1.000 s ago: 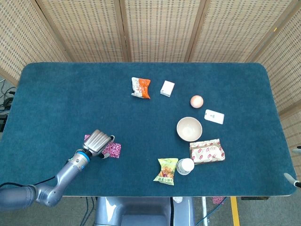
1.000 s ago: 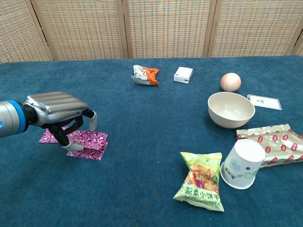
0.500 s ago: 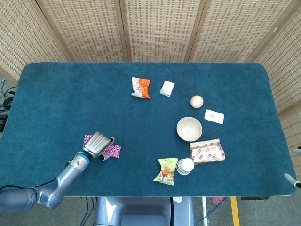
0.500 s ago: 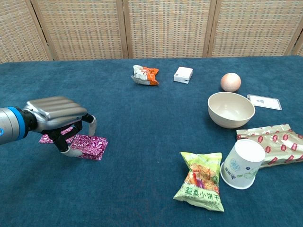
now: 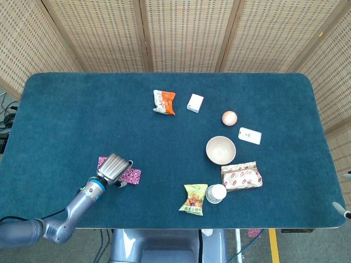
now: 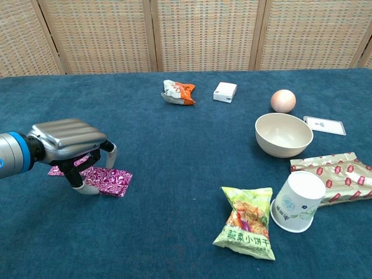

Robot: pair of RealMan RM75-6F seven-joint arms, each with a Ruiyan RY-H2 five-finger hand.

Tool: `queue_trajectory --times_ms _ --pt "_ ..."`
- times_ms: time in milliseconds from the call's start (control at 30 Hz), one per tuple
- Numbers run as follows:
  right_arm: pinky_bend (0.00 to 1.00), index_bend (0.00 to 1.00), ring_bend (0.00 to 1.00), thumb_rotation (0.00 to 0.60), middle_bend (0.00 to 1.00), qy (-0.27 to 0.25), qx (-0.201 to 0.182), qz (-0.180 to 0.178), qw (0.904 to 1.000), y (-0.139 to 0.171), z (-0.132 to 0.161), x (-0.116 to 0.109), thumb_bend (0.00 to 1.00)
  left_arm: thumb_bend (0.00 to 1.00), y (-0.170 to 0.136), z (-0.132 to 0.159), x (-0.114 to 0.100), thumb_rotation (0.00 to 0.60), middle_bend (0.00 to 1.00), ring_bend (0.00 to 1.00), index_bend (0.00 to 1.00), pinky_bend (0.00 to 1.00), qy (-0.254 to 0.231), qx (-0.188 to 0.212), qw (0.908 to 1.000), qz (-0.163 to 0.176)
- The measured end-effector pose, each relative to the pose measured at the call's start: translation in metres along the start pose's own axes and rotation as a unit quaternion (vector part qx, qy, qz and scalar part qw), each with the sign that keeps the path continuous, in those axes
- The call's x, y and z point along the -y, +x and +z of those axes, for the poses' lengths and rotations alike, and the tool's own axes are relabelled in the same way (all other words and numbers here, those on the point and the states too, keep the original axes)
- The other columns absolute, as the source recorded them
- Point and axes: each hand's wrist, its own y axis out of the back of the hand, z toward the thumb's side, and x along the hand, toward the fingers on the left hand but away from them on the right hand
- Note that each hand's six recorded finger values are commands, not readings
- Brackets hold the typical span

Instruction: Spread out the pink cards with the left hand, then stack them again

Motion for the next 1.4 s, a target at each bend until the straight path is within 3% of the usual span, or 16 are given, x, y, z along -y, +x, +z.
queue_trajectory --times_ms 867,1100,1400 --pt "0.08 0.32 0.14 0.600 0.30 -0.001 -0.002 -0.005 1.0000 0.000 0.001 -0.002 0.16 0.17 -0.003 -0.003 -0.003 0.486 0.76 0.76 0.31 0.70 -0.002 -0.007 0.9999 0.009" --pt "0.08 0.32 0.14 0.600 0.30 -0.002 -0.004 -0.003 1.0000 -0.001 0.001 -0.001 0.16 0.18 -0.009 -0.022 -0.009 0.487 0.76 0.76 0.31 0.70 -0.007 -0.031 0.9993 0.021" --pt "0.08 0.32 0.14 0.600 0.30 -0.003 -0.009 -0.001 1.0000 -0.004 0.005 0.002 0.16 0.18 -0.005 -0.070 -0.003 0.486 0.76 0.76 0.31 0.70 -0.010 -0.095 0.9954 0.004"
